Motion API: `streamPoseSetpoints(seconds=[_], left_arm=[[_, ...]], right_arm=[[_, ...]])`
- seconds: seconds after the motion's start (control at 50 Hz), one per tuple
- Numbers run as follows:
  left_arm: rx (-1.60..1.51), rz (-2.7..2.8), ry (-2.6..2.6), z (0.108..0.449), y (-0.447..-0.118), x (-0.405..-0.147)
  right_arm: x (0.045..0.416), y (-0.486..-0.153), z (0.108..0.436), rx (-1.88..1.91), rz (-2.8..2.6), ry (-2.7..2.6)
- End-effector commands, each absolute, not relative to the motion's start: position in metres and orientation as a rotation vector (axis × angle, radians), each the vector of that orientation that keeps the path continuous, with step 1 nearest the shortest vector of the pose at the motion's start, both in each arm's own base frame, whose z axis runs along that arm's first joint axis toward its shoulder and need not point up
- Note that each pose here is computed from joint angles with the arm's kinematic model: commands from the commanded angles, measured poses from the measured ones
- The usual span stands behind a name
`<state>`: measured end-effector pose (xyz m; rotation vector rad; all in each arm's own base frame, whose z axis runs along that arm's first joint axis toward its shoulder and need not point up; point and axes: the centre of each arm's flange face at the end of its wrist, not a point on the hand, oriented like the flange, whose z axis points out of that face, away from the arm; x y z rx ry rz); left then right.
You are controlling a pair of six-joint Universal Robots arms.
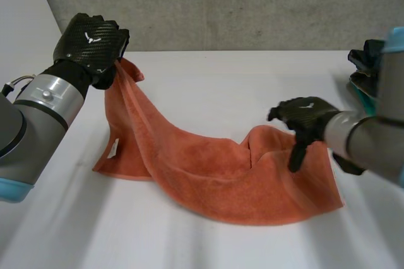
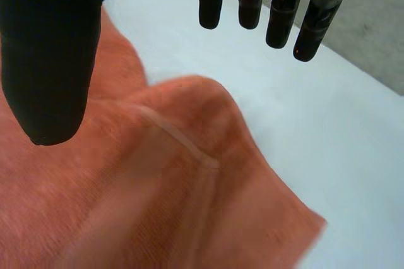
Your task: Fold the laundry.
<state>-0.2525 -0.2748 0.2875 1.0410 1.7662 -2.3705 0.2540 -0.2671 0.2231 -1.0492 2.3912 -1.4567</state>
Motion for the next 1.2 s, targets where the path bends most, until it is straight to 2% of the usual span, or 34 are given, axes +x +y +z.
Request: streamPoseSetpoints(seconds=[0.02,0.14,0.34,0.86,0.96,1.02,1.08,1.12,1.14,1.16,1.2], left_arm=[[1.034,-2.388,1.742,0.295,-0.263,-0.247],[1.043,-2.377,1.758,0.290,-0.260,-0.247],[1.037,-2.367,1.770,0.288,-0.261,-0.245],[1.001,-2.339,1.780,0.288,-0.267,-0.236],[1.001,-2.307,1.812,0.283,-0.270,-0.232],[1.036,-2.245,1.872,0.272,-0.272,-0.231],[1.098,-2.146,1.922,0.246,-0.289,-0.235],[1.138,-2.093,1.871,0.237,-0.313,-0.238],[1.143,-2.080,1.838,0.236,-0.322,-0.239],[1.137,-2.087,1.734,0.247,-0.342,-0.239],[1.116,-2.117,1.619,0.264,-0.362,-0.240]], right_arm=[[0.225,-0.278,0.213,-1.069,-1.340,2.428],[0.232,-0.288,0.182,-1.196,-1.416,2.337],[0.243,-0.288,0.150,-1.235,-1.302,2.281],[0.239,-0.269,0.147,-1.288,-1.071,2.344],[0.236,-0.264,0.165,-1.417,-1.021,2.341],[0.242,-0.277,0.194,-1.471,-1.161,2.285],[0.249,-0.298,0.212,-1.441,-1.363,2.225],[0.255,-0.319,0.226,-1.397,-1.565,2.153],[0.257,-0.327,0.231,-1.383,-1.644,2.120],[0.263,-0.340,0.246,-1.352,-1.813,2.042],[0.270,-0.355,0.268,-1.290,-2.024,1.939]])
